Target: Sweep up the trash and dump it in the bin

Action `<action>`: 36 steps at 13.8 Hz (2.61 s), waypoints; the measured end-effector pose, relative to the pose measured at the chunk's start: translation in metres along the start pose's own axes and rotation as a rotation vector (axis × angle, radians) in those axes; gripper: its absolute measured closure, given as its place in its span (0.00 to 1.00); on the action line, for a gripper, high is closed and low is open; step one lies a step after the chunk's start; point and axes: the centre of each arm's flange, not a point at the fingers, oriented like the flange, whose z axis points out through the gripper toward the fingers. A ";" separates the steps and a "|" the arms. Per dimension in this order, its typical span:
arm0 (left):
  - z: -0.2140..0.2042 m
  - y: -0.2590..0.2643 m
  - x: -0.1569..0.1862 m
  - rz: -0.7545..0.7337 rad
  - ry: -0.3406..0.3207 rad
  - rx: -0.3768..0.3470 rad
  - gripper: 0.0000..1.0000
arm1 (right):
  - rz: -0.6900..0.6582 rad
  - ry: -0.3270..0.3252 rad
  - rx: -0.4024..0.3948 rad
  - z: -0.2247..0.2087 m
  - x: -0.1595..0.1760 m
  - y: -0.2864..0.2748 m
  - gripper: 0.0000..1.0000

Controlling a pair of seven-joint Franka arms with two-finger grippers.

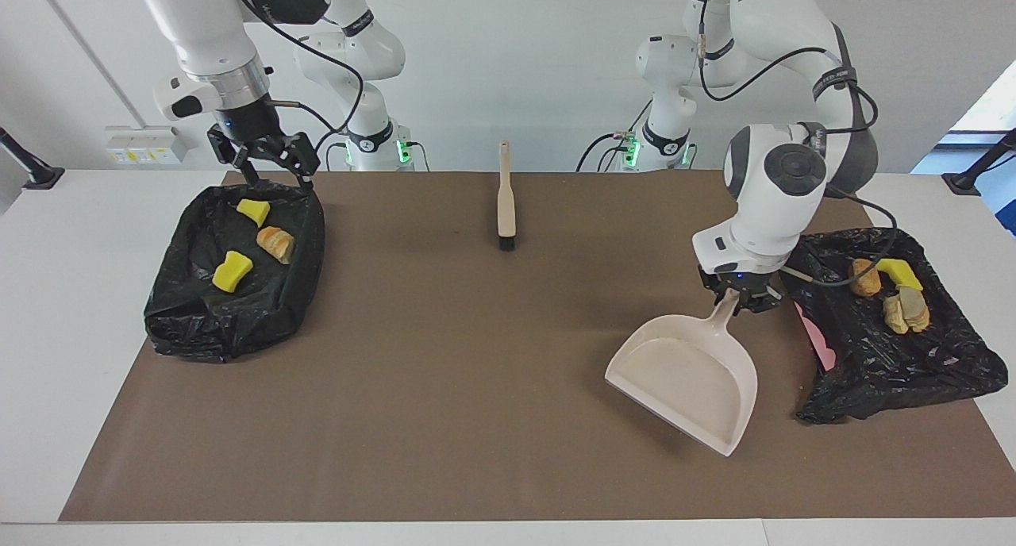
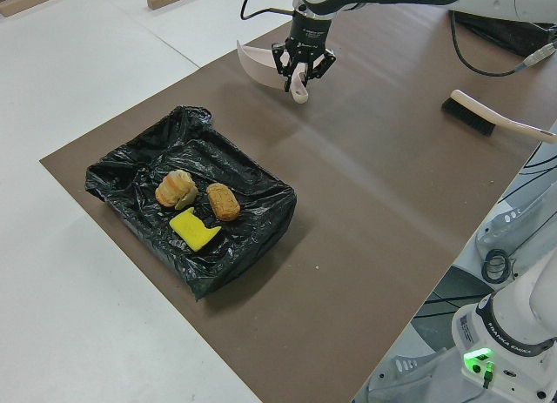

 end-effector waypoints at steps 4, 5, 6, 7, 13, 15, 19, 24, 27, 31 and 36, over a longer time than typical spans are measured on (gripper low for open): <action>-0.002 0.077 0.036 -0.169 0.047 -0.039 0.68 | -0.091 -0.009 -0.055 -0.039 0.004 0.021 0.00; -0.003 0.101 0.047 -0.204 0.059 -0.065 0.68 | -0.097 -0.021 -0.059 -0.044 0.009 0.020 0.00; -0.007 0.124 0.058 -0.234 0.072 -0.086 0.68 | -0.097 -0.027 -0.058 -0.047 0.014 0.019 0.00; -0.011 0.144 0.068 -0.268 0.081 -0.100 0.68 | -0.092 -0.040 -0.053 -0.046 0.017 0.019 0.00; -0.004 0.216 0.127 -0.459 0.081 -0.120 0.68 | -0.076 -0.055 -0.043 -0.044 0.018 0.026 0.00; 0.014 0.239 0.148 -0.516 0.070 -0.121 0.68 | -0.075 -0.055 -0.043 -0.044 0.018 0.027 0.00; 0.031 0.259 0.161 -0.587 0.043 -0.145 0.68 | -0.070 -0.055 -0.043 -0.044 0.018 0.030 0.00; 0.032 0.264 0.159 -0.614 0.008 -0.204 0.68 | -0.069 -0.055 -0.043 -0.044 0.018 0.031 0.00; 0.035 0.265 0.158 -0.618 -0.002 -0.210 0.67 | -0.064 -0.055 -0.042 -0.044 0.018 0.033 0.00; 0.036 0.267 0.157 -0.615 -0.007 -0.209 0.46 | -0.058 -0.055 -0.042 -0.044 0.019 0.037 0.00; 0.013 0.252 0.152 -0.596 0.039 -0.142 0.01 | -0.058 -0.055 -0.042 -0.044 0.019 0.036 0.00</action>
